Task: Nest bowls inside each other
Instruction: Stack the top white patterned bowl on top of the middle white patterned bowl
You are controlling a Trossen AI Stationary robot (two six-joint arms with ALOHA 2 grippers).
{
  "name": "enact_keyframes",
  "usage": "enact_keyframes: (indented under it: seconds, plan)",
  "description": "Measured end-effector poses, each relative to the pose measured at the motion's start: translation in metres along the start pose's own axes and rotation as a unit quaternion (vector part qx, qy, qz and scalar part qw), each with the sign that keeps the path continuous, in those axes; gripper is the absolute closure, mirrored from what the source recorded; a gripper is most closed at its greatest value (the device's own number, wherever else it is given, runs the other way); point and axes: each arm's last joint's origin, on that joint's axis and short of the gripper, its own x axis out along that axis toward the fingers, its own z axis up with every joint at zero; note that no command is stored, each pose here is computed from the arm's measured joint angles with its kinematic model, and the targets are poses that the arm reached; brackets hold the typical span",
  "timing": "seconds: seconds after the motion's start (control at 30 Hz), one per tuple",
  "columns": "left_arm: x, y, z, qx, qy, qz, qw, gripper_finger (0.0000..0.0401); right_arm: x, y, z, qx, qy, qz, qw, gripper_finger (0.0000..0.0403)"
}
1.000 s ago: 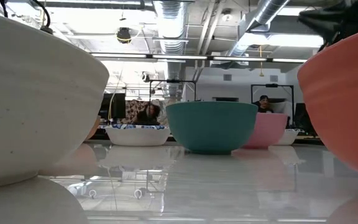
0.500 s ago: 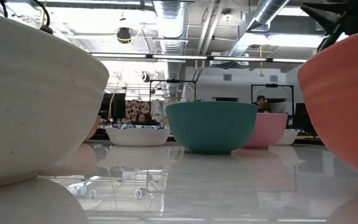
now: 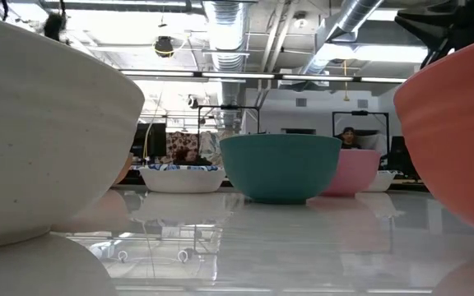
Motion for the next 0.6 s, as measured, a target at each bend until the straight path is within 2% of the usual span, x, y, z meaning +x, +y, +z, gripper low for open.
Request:
enact_keyframes:
  seconds: [0.13, 0.2, 0.4, 0.6]
  plan:
    - [-0.003, -0.027, 0.012, 0.015, -0.012, -0.138, 0.99, 0.0226, 0.0, -0.001, 0.001, -0.007, -0.012, -0.027, 1.0, 0.0351]
    - [-0.005, -0.037, 0.018, 0.029, -0.048, -0.176, 0.983, 0.0226, 0.0, 0.0, 0.005, -0.018, -0.019, -0.033, 0.999, 0.0351]
    - [-0.005, -0.054, 0.028, 0.063, -0.136, -0.211, 0.966, 0.0226, 0.006, 0.012, 0.032, -0.071, -0.051, -0.057, 0.995, 0.0347]
    - [0.001, -0.072, 0.028, 0.07, -0.124, -0.225, 0.964, 0.0213, 0.022, 0.033, 0.066, -0.092, -0.037, -0.071, 0.992, 0.0303]
